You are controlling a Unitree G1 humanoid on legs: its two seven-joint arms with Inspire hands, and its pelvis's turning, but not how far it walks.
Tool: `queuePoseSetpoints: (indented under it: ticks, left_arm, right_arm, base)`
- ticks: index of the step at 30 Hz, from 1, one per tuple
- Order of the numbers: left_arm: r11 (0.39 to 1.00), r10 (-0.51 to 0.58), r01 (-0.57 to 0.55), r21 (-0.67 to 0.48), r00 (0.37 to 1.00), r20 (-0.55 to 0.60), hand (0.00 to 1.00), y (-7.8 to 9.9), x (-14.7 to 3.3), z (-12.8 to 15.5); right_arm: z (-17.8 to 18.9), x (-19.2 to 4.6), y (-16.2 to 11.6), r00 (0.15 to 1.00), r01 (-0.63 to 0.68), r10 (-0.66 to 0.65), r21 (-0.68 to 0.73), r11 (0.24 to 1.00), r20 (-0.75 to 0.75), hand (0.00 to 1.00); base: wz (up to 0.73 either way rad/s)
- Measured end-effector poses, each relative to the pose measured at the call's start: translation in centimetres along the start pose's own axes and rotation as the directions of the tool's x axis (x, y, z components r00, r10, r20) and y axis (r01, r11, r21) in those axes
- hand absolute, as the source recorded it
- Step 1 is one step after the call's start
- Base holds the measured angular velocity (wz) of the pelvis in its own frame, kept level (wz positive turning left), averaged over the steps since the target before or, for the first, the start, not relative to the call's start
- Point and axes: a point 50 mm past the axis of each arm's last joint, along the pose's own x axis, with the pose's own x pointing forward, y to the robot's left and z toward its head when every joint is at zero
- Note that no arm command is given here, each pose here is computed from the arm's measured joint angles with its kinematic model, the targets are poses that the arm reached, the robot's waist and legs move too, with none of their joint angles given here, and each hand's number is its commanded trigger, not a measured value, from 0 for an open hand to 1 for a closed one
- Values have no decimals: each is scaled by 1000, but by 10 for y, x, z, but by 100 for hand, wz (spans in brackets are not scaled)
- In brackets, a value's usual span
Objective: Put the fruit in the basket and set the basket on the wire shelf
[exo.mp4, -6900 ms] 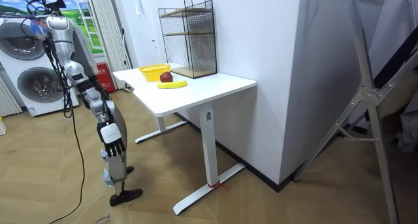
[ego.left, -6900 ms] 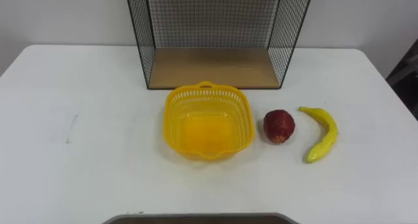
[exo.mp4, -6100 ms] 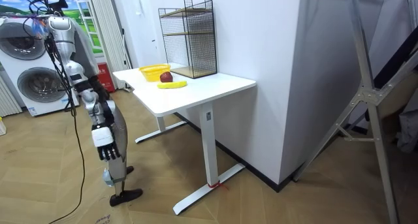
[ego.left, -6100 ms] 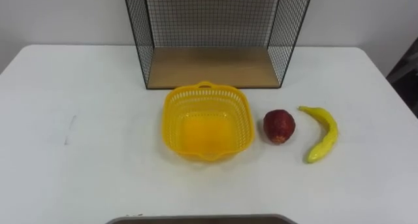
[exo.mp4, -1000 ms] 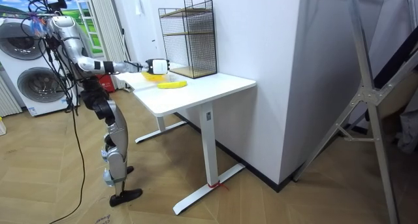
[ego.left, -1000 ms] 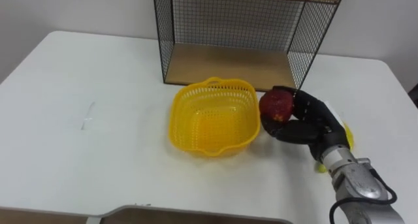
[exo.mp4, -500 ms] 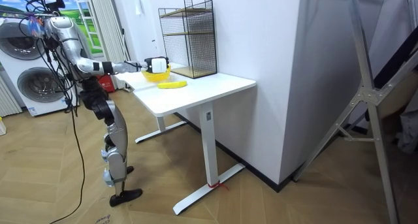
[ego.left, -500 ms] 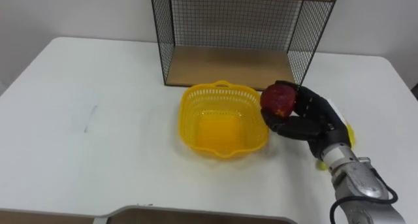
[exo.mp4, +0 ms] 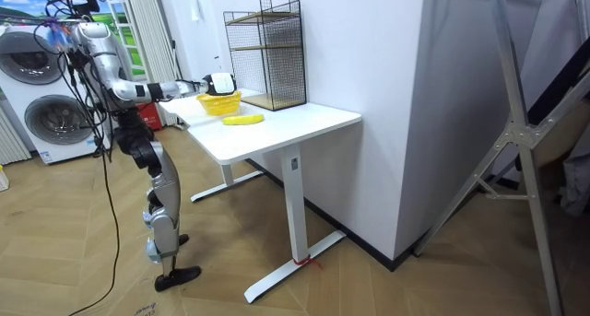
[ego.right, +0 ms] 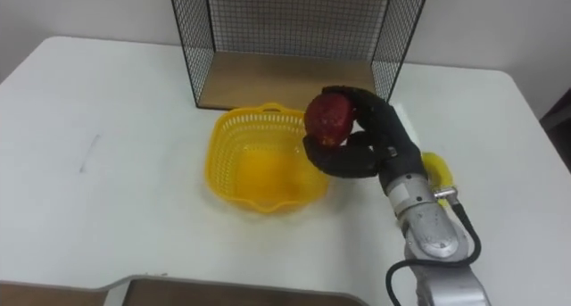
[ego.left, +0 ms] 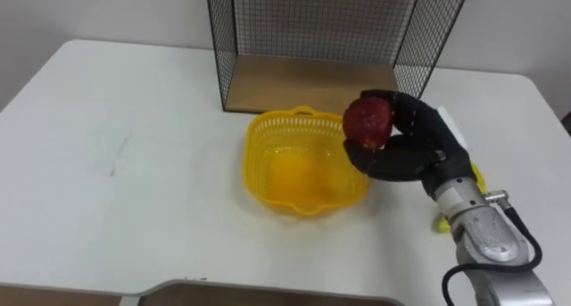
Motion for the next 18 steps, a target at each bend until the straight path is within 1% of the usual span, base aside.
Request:
queuePoseSetpoints:
  ticks: [4,7,18]
  left_arm:
    - [1000,19,-19,8,1000,6,0,9,2,4]
    - [1000,25,-25,12,1000,4,0,12,2,2]
    - [1000,23,-23,13,1000,-6,0,11,1,-1]
  right_arm:
    - [2,2,2,1000,-18,18,-54,998,4,0]
    - [6,5,5,999,-33,34,-96,995,16,0]
    - [7,6,7,999,-46,48,-121,992,15,0]
  base:
    - [0]
    - [0]
    - [0]
